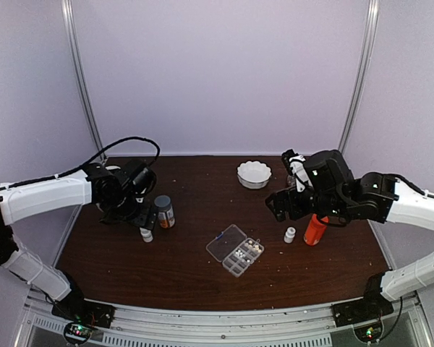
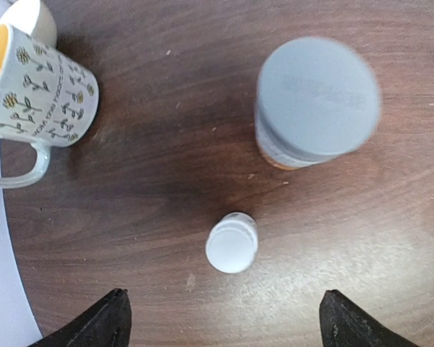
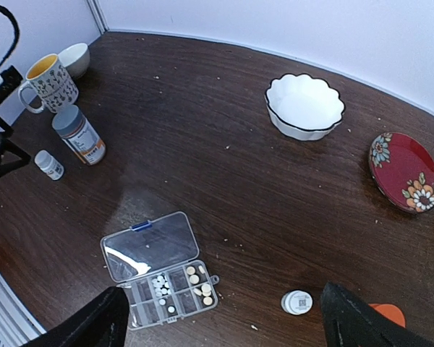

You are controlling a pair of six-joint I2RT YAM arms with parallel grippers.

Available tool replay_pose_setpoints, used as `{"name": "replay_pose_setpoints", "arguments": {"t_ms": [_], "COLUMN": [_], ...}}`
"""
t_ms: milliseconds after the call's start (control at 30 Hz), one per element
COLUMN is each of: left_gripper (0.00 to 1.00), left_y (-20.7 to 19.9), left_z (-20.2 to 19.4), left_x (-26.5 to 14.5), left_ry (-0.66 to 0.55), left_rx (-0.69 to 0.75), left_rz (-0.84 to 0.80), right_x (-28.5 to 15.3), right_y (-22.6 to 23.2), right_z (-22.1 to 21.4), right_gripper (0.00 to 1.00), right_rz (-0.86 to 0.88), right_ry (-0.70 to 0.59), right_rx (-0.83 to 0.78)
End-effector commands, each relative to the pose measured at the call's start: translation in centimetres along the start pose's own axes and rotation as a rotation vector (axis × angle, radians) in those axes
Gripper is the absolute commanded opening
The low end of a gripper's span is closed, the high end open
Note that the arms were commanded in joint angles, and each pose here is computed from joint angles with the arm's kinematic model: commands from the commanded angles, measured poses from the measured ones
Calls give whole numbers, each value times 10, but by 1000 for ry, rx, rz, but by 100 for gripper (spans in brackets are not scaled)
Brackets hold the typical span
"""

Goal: Sort the pills into containers
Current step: Place the pill bottle at the center of the board, then adjust the pill container at the center of the board.

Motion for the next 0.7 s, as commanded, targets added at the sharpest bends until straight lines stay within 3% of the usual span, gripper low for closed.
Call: {"name": "replay_pose_setpoints", "arguments": {"t_ms": [0, 233, 400, 667], "left_gripper": [90, 80, 65, 59], "left_y": [-25, -104, -129, -170], "left_z": [17, 40, 55, 75], "left_x": [-37, -44, -23, 15], "left_ry": [-125, -249, -245, -187], "left_rx": [40, 111, 161, 272], "left_rz": [-74, -317, -359, -421], "right_x": [-5, 11, 22, 30], "right_y": [-21, -26, -24, -19], "right_z": [-11, -30, -33, -38], "right_gripper": [95, 90, 86, 83], "right_rz": [-77, -107, -131, -117], "right_ry": [47, 115, 140, 172], "right_rx": [6, 56, 70, 78]}}
Point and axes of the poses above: each gripper's point midway between its finger pads, its own x axis out along the fingers, its own y axis along the line the jaws close on, z = x × y, the point moved 4 cm from there along -x, back along the fingers, and after that the axes turned 13 degrees about x, right-handed, at the moved point
